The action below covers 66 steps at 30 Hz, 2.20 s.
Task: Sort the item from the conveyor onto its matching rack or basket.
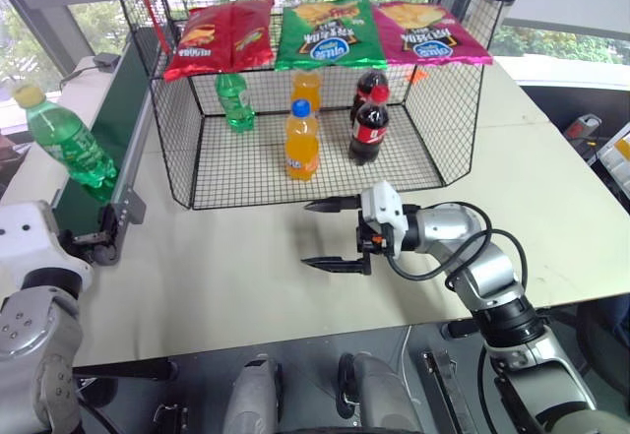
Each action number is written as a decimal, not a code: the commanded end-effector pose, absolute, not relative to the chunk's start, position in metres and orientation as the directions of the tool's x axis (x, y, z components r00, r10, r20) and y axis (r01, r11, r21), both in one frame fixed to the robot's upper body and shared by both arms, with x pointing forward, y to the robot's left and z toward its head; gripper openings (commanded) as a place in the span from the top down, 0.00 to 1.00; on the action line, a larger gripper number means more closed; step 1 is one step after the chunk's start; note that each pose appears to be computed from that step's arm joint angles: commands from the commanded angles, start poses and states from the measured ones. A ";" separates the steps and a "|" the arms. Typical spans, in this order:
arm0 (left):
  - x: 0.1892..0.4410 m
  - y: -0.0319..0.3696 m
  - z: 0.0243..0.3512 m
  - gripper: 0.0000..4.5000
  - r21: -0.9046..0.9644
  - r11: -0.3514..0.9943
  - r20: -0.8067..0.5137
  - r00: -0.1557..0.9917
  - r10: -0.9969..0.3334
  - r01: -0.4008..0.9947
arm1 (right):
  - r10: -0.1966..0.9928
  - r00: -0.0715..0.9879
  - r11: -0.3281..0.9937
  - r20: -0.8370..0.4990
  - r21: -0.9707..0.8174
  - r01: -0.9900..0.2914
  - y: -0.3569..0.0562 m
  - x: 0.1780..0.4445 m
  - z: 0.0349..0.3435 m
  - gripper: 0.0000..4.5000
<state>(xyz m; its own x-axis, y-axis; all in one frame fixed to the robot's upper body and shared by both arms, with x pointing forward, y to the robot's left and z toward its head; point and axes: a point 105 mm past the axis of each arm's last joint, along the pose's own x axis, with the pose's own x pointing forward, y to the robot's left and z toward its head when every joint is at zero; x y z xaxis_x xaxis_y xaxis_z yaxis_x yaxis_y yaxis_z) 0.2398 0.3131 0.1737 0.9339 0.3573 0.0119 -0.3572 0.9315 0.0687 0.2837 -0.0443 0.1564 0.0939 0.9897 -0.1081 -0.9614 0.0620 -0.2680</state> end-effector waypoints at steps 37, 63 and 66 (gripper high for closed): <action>0.239 0.277 0.261 0.36 0.105 0.969 0.323 0.929 0.179 -0.224 | 0.976 0.200 0.167 -0.080 -0.310 -0.936 -0.047 0.300 0.173 0.00; 0.362 0.164 0.207 0.36 0.026 0.997 0.216 0.973 -0.082 0.078 | 0.850 0.452 0.357 -0.269 -0.335 -0.872 -0.062 0.338 0.141 0.00; 0.368 0.164 0.202 0.36 0.035 0.997 0.217 0.973 -0.076 0.070 | 0.845 0.463 0.370 -0.269 -0.333 -0.868 -0.062 0.339 0.142 0.00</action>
<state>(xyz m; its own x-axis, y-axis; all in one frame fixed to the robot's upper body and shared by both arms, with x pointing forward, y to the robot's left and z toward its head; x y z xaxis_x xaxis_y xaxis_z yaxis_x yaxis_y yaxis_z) 0.3691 0.1682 0.1730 0.9933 -0.0656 0.0950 0.0651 0.9978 0.0083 0.3389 -0.0644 0.1297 0.4543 0.8386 -0.3005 -0.8793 0.3679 -0.3024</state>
